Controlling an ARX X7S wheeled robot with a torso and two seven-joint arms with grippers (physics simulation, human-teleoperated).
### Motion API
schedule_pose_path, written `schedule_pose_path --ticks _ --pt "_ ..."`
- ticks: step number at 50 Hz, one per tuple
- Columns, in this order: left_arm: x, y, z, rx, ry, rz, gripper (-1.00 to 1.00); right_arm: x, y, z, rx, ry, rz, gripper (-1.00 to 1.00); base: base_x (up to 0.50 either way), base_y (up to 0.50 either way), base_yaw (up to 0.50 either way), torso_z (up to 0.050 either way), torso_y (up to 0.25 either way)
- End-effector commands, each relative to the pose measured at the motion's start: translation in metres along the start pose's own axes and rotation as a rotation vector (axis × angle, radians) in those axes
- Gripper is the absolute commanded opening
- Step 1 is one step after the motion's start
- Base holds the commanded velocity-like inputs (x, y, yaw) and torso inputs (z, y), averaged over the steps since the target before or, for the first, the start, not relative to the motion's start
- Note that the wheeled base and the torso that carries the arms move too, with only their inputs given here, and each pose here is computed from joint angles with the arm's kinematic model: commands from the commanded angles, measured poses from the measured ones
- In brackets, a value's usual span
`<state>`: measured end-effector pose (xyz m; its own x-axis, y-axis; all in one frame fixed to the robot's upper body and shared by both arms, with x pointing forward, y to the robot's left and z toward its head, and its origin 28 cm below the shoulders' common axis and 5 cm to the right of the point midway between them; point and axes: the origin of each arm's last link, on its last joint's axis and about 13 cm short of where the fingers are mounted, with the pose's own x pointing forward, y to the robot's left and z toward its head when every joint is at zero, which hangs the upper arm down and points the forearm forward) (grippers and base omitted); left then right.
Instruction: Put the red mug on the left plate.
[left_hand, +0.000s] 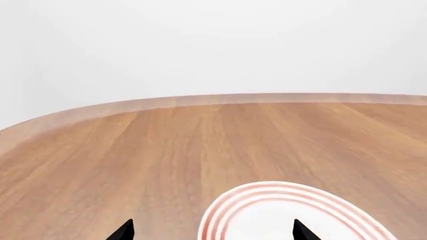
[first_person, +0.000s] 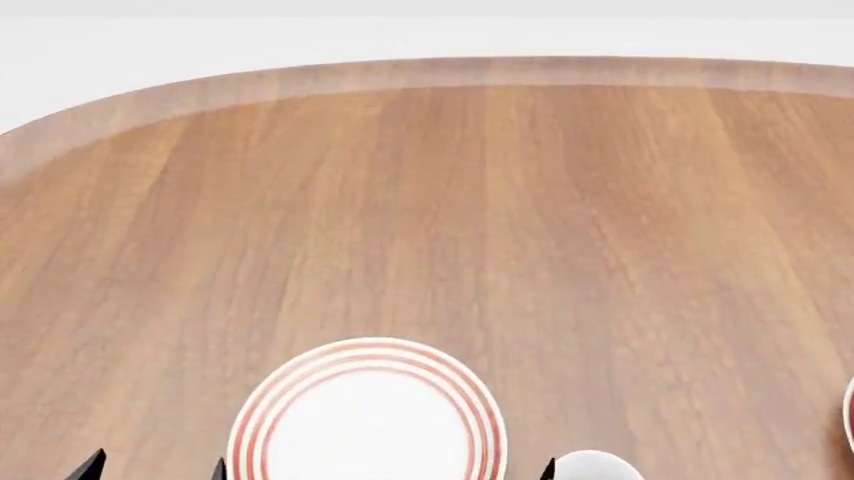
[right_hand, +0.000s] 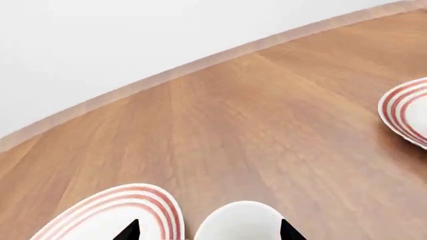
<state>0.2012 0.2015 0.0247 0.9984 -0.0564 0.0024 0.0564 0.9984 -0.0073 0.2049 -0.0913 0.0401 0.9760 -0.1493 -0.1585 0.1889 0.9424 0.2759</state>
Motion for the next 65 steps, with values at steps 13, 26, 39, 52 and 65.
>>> schedule_pose_path --ticks 13,26,39,52,65 --pt "-0.001 0.000 0.001 0.006 -0.002 0.000 1.00 -0.003 -0.006 0.005 0.211 -0.007 -0.385 1.00 0.00 0.00 0.00 0.000 0.000" --pt "0.000 0.000 0.000 0.005 0.003 -0.004 1.00 0.008 -0.005 0.010 0.302 0.050 -0.480 1.00 0.00 0.00 0.00 0.000 0.000" --pt "-0.001 -0.001 0.001 0.003 0.001 -0.007 1.00 0.025 0.006 0.021 0.221 0.024 -0.621 1.00 0.00 0.00 0.00 0.000 0.000" --pt "-0.002 -0.002 0.002 0.004 -0.002 -0.013 1.00 0.047 0.010 0.024 0.239 0.057 -0.708 1.00 0.00 0.00 0.00 0.000 0.000" --pt "-0.003 -0.002 0.002 0.007 -0.005 -0.015 1.00 0.072 0.008 0.029 0.362 0.127 -0.769 1.00 0.00 0.00 0.00 0.000 0.000"
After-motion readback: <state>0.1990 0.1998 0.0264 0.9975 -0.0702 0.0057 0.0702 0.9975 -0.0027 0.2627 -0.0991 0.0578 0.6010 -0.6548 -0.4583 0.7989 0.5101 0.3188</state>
